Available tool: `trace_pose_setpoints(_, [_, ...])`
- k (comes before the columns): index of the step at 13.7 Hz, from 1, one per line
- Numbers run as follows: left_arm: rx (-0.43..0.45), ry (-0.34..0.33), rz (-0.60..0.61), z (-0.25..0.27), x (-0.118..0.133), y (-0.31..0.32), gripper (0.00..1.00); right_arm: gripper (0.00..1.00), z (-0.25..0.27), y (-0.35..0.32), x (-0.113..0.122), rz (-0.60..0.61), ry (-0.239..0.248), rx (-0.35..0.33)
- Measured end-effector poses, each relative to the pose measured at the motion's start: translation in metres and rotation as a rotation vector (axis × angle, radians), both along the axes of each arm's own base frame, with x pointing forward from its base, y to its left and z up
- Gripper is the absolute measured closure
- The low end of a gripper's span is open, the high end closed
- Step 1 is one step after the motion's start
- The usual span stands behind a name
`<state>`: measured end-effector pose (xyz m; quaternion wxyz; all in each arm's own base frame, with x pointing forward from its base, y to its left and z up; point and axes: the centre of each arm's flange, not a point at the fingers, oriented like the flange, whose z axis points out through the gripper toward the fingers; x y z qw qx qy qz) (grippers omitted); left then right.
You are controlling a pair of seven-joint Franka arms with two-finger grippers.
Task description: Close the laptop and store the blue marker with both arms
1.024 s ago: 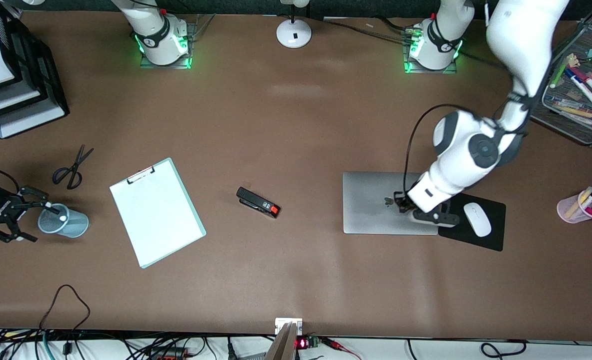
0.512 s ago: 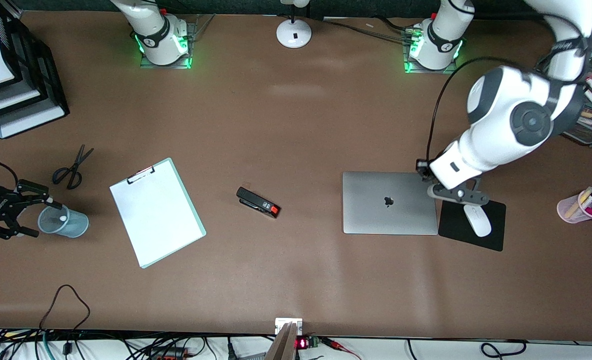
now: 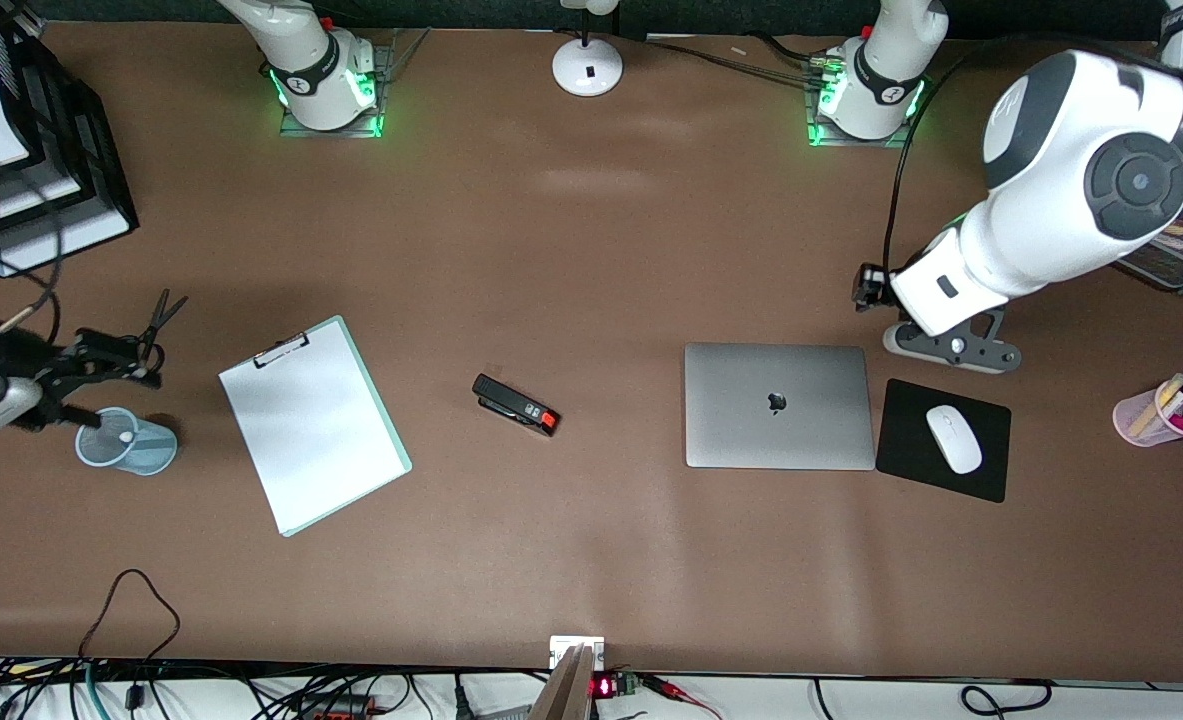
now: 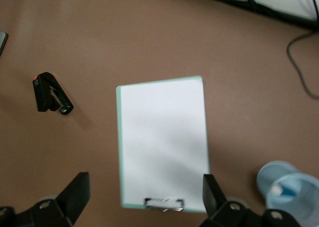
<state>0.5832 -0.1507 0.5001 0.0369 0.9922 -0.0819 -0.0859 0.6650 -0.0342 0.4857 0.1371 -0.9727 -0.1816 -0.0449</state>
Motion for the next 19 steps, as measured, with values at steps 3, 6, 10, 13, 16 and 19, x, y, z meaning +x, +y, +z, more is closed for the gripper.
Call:
trace_pose_setpoints(3, [0.014,0.011,0.009,0.022,-0.012,0.010,0.01,0.00,0.031,0.046,-0.024,-0.156,0.123,-0.102])
trace_pose_setpoints(6, [0.023,0.018,0.047,0.036,-0.016,0.037,0.00,0.00,0.067,0.076,-0.053,-0.255,0.172,-0.188])
trace_pose_setpoints(10, [0.014,-0.031,0.062,0.056,-0.011,0.077,0.00,0.00,0.095,0.084,-0.087,-0.313,0.160,-0.267])
trace_pose_setpoints(13, [0.012,-0.143,0.066,0.078,-0.012,0.096,0.00,0.00,0.106,0.082,-0.112,-0.316,0.138,-0.273])
trace_pose_setpoints(16, [0.014,-0.183,0.059,0.080,-0.029,0.093,0.00,0.00,0.108,0.080,-0.131,-0.320,0.111,-0.264])
trace_pose_setpoints(19, [0.015,-0.189,0.061,0.077,-0.037,0.095,0.00,0.00,0.108,0.080,-0.143,-0.321,0.094,-0.259])
